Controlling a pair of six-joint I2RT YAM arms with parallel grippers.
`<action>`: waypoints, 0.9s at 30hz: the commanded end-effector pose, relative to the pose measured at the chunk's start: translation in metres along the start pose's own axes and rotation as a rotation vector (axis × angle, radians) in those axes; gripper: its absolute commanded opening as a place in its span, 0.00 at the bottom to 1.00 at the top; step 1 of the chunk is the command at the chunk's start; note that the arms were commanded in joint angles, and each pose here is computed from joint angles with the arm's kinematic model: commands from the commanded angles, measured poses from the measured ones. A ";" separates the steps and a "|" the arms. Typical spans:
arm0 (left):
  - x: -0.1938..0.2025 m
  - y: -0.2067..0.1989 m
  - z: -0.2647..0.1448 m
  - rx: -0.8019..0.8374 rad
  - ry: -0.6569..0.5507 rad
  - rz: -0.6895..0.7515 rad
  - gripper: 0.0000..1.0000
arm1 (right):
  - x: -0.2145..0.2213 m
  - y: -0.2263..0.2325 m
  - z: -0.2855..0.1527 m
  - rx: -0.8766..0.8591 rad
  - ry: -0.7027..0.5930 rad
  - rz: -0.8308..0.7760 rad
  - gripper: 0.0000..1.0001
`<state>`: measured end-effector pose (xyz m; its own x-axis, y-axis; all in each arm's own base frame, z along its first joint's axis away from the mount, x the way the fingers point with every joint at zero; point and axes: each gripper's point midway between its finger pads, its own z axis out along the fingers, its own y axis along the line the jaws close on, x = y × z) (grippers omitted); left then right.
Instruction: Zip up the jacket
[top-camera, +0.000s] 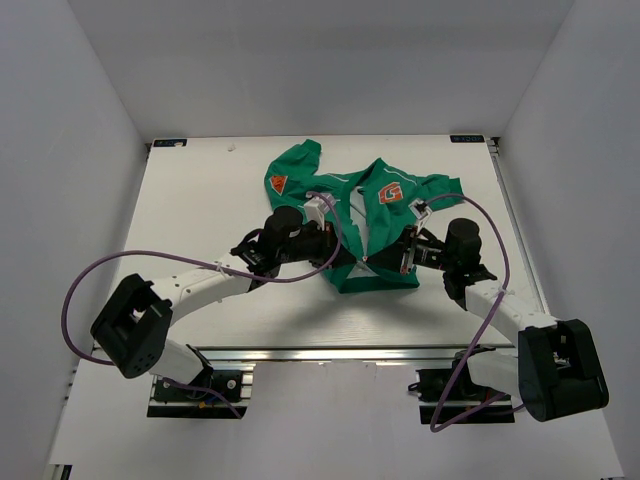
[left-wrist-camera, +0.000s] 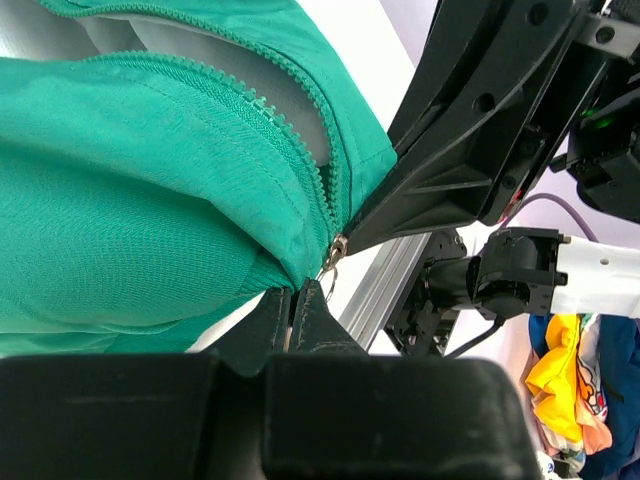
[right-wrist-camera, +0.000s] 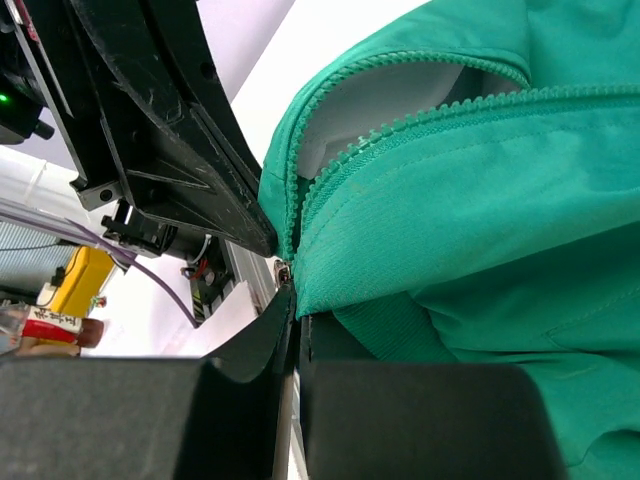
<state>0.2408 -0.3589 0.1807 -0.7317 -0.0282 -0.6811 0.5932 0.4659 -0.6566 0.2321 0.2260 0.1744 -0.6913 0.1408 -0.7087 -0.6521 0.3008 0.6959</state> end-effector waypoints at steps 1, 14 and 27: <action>-0.012 -0.025 -0.011 0.085 -0.045 0.055 0.00 | -0.016 0.007 0.002 0.002 -0.022 -0.028 0.00; 0.005 -0.029 -0.012 0.144 0.027 0.084 0.00 | -0.030 0.013 0.004 -0.009 -0.039 -0.083 0.00; 0.033 -0.035 -0.015 0.238 0.177 0.132 0.00 | -0.025 0.021 0.003 -0.073 0.064 -0.166 0.00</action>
<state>0.2204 -0.3586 0.1766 -0.6930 0.0840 -0.7161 0.6903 0.3641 -0.6253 0.2278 0.2288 0.1792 -0.7002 0.0422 -0.7127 -0.6767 0.2792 0.6813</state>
